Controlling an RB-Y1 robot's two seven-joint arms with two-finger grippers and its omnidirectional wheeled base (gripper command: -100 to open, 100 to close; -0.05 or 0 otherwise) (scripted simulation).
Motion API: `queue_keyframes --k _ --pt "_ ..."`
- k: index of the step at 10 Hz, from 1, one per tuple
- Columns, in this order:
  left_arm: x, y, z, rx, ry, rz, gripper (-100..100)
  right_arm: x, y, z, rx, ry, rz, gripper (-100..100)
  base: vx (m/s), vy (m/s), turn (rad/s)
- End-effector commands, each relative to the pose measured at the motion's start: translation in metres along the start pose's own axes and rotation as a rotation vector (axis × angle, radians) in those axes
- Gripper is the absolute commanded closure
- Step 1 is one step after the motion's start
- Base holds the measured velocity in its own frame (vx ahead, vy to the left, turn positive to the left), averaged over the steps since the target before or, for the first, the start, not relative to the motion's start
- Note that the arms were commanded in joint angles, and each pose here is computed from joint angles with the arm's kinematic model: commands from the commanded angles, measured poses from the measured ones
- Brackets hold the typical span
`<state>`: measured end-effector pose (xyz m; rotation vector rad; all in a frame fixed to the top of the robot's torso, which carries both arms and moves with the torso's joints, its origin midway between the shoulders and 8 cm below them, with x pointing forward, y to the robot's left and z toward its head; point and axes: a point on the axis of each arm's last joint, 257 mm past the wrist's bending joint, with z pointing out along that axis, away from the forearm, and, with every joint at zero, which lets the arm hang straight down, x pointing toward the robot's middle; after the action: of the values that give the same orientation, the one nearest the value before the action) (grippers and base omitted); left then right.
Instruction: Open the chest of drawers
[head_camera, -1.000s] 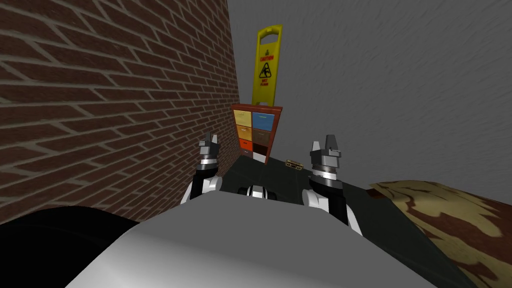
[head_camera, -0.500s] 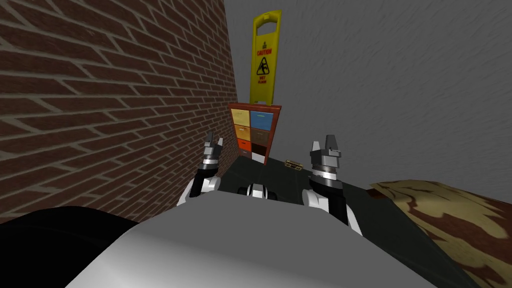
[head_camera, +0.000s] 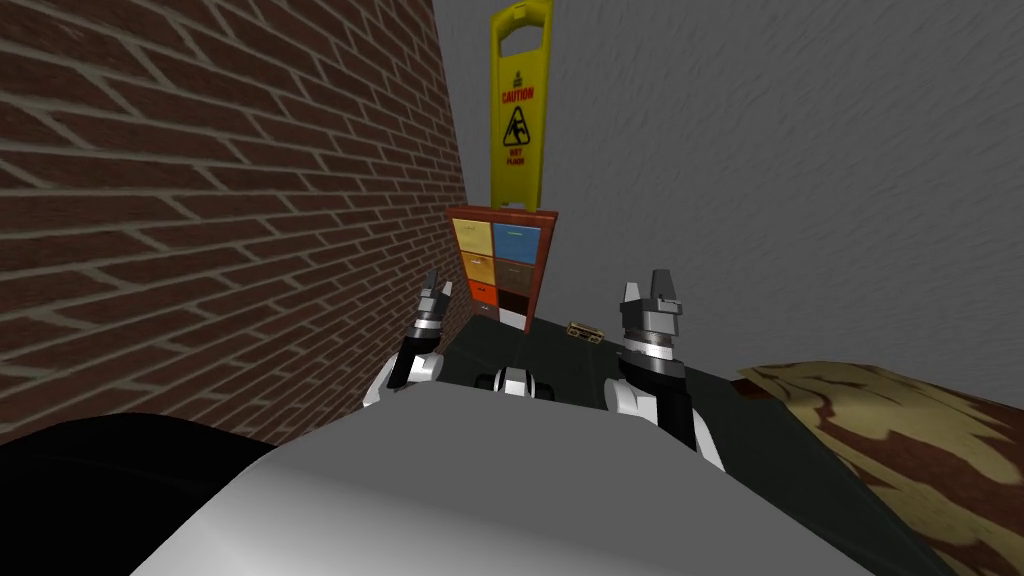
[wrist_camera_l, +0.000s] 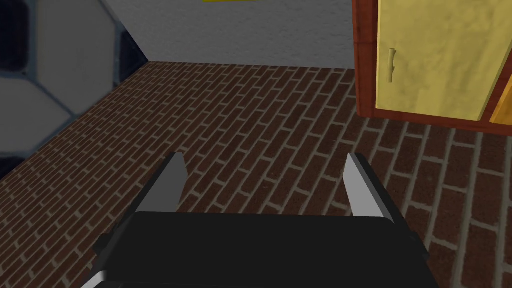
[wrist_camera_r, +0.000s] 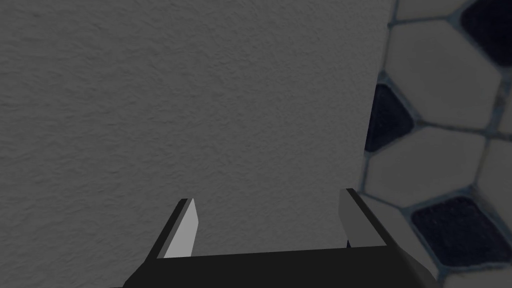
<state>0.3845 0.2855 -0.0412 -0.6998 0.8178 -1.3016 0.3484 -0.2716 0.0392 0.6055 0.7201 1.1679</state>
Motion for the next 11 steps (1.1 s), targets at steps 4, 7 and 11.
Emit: queue_keyframes --k 4,7,11 --pt "0.008 0.05 -0.008 -0.078 0.006 -0.023 -100 0.0 0.0 0.0 0.0 0.0 0.0 0 0.114 -0.036 -0.04" --pt "0.012 0.073 -0.012 -0.115 0.006 -0.037 -100 0.0 0.0 0.0 0.0 0.0 0.0 0 0.1 -0.048 -0.033" --pt "0.018 0.099 -0.019 -0.158 0.006 -0.054 -100 0.0 0.0 0.0 0.0 0.0 0.0 0 0.087 -0.036 -0.029"
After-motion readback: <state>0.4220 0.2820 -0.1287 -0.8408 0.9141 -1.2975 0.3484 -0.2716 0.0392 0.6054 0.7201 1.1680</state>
